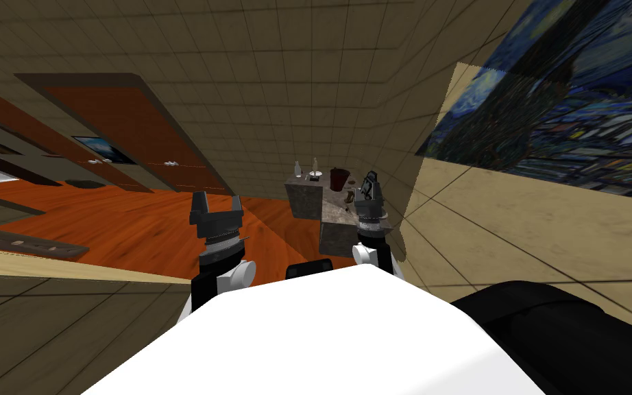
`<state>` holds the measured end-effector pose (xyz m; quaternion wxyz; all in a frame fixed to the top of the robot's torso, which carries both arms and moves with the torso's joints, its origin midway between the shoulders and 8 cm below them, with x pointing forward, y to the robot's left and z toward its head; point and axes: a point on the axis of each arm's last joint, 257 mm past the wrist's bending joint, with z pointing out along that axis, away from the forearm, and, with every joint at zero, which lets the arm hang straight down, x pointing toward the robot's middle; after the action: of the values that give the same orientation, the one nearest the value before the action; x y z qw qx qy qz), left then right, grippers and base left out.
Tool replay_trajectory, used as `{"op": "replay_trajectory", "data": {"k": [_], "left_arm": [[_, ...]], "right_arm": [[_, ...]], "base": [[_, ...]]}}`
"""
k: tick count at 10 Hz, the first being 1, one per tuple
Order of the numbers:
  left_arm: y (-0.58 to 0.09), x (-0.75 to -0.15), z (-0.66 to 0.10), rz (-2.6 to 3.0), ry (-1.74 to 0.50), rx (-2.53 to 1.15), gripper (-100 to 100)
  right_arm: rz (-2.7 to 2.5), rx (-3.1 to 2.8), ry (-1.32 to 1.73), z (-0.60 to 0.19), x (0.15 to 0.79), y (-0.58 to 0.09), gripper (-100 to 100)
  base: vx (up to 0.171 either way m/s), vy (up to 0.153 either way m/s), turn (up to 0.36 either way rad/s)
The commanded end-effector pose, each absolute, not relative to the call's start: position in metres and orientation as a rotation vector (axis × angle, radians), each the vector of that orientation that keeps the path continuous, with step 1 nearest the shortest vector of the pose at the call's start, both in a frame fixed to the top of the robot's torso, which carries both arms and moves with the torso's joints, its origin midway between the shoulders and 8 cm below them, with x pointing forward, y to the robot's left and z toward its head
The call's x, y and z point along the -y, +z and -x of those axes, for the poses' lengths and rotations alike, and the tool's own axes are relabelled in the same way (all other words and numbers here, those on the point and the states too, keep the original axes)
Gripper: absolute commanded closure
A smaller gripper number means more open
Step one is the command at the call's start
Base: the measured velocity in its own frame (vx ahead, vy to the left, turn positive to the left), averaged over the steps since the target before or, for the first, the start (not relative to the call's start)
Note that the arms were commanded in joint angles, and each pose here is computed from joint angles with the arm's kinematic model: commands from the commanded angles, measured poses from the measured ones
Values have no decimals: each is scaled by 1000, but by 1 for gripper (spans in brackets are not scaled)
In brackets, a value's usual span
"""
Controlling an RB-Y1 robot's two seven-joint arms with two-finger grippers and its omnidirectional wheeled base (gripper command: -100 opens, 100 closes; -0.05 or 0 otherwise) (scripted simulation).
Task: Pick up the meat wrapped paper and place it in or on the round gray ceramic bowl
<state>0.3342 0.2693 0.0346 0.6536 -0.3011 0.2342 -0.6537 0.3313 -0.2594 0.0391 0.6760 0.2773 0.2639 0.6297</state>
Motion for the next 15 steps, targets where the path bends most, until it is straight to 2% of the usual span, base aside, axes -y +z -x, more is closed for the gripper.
{"op": "replay_trajectory", "data": {"k": [1,11,12,15], "left_arm": [[35,-269,-334,683,-1483,-531,0],[35,-269,-334,683,-1483,-531,0],[35,-269,-334,683,-1483,-531,0],[35,-269,-334,683,-1483,-531,0]], "right_arm": [[-623,-654,1390,-337,260,25,-100],[-627,-688,1372,-341,261,17,-100],[-638,-766,1334,-349,261,-4,-100],[-660,-945,1237,-362,265,-56,-100]], "base": [[-60,24,15],[1,3,0],[18,51,15],[48,177,-5]]}}
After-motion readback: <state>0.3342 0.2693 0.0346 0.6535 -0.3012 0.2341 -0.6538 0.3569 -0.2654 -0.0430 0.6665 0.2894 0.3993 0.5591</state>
